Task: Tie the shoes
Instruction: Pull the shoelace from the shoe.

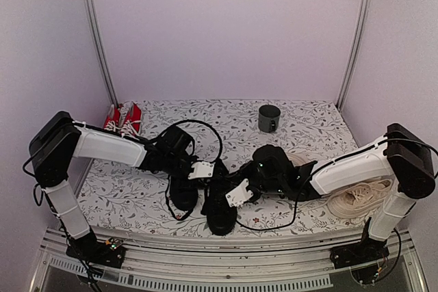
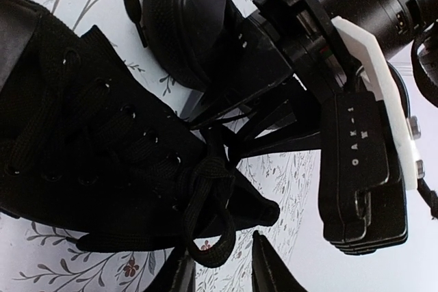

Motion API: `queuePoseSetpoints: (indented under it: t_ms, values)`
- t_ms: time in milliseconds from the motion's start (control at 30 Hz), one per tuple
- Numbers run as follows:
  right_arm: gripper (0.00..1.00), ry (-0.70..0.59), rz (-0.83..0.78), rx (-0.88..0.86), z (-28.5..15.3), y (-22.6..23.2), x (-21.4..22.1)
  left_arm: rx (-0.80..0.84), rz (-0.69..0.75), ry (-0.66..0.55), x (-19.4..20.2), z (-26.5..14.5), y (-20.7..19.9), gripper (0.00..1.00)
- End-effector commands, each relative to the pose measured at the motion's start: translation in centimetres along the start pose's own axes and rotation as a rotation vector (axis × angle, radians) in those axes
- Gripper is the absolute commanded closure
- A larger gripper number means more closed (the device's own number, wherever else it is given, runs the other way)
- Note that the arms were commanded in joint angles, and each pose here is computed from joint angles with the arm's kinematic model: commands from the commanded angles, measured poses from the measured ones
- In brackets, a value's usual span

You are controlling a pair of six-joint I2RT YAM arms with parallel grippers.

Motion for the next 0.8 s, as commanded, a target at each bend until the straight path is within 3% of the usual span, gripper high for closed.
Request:
queuePoseSetpoints:
  t_ms: [0,200,300,433,633,767]
  values:
    - [0.76,-0.023,-0.004,0.009,-0.3,-0.3,-0.6,0.020,0.005,-0.019,-0.7,0.3,-0.3,0.65]
    - [0.77,-0.020,0.004,-0.002,-0.6,0.2,-0.7,0.074,0.016,-0.002,-0.8,-0.9,-1.0,0.45]
    - [0.78,-0.014,0.004,-0.008,-0.6,0.4,-0.7,0.094,0.001,0.019,-0.6,-2.1,-0.9,0.40]
    - [0.80,-0.012,0.004,-0.014,-0.6,0.7,-0.7,0.063,-0.015,-0.001,-0.5,-3.7,0.5,0.41]
    - [0.80,-0.012,0.006,-0.012,-0.7,0.7,-0.7,0.006,0.022,-0.034,-1.1,-3.2,2.4,0.52]
    - [0.80,-0.009,0.011,-0.010,-0.7,0.7,-0.7,0.007,0.049,-0.011,-0.6,-2.0,2.7,0.50]
Point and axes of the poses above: each gripper's point midway between its finger pads, its own z axis out along the fingers, its own y axis along the line the jaws close on, x = y × z, the point moved 6 cm from there along -z, back along the fingers, and after that the axes turned 8 degrees about -z, right-handed, at the moved point
